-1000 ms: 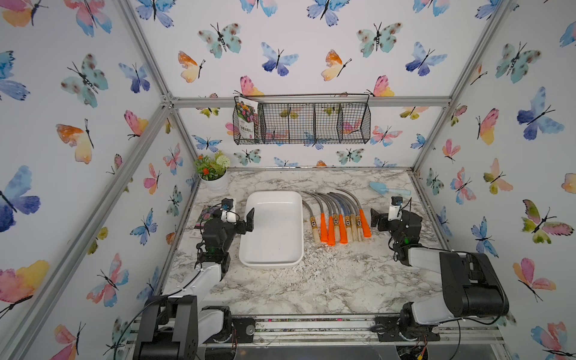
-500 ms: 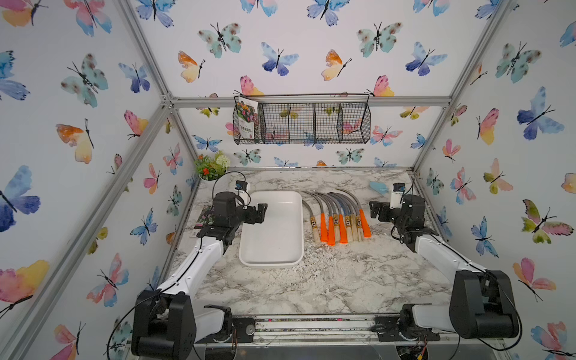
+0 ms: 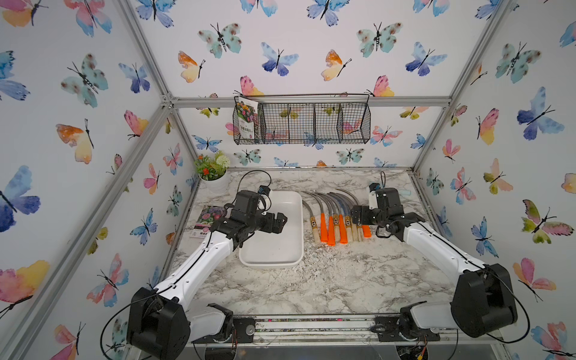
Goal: Put small sickles into storage boxes
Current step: Pick up the sickle at the center of the board.
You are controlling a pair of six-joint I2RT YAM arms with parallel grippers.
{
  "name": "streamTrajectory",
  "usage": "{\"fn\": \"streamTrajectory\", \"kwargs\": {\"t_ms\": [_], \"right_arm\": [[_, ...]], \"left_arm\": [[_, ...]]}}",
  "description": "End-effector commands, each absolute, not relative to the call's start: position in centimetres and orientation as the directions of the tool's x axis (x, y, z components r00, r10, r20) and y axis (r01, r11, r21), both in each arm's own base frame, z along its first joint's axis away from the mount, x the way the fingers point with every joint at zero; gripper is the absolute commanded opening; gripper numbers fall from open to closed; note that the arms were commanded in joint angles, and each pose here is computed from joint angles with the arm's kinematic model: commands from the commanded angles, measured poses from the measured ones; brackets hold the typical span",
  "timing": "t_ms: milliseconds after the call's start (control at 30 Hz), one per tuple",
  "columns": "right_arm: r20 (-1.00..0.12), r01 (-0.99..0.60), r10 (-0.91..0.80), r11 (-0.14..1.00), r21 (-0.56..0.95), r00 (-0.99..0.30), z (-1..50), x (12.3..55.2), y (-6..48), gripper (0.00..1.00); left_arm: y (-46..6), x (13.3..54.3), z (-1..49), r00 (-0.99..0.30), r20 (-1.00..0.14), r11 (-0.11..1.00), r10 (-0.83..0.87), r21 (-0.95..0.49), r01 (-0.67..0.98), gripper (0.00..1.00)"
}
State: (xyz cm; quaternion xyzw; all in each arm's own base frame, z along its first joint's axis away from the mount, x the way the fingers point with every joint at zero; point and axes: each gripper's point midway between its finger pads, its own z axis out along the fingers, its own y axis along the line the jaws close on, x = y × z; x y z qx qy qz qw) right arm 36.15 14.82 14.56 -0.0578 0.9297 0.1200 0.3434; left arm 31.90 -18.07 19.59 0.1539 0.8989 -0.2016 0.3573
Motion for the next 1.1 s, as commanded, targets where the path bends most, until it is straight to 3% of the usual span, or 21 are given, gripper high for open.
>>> {"fn": "streamTrajectory", "kwargs": {"t_ms": [0, 600, 733, 1000, 1067], "right_arm": [[-0.584, -0.169, -0.049, 0.974, 0.152, -0.810, 13.6, 34.7, 16.6, 0.98], [-0.457, -0.289, -0.219, 0.953, 0.089, -0.862, 10.0, 33.5, 27.4, 0.96], [-0.404, -0.305, -0.257, 0.951, 0.058, -0.878, 8.4, 33.7, 27.8, 0.84], [-0.368, -0.347, -0.307, 0.937, 0.047, -0.878, 6.6, 34.3, 28.8, 0.51], [-0.350, -0.352, -0.315, 0.935, 0.046, -0.882, 5.9, 34.3, 29.1, 0.49]], "left_arm": [[-18.1, 29.5, 19.7, -0.747, -0.654, 0.876, 0.118, -0.285, 0.389, 0.98], [-16.9, 24.4, 20.4, -0.781, -0.621, 0.860, 0.066, -0.361, 0.360, 0.98], [-16.8, 24.5, 20.5, -0.782, -0.620, 0.863, 0.068, -0.357, 0.358, 0.98], [-16.8, 24.9, 20.9, -0.775, -0.626, 0.868, 0.085, -0.336, 0.366, 0.98], [-16.9, 24.9, 20.8, -0.777, -0.623, 0.868, 0.086, -0.337, 0.366, 0.98]]}}
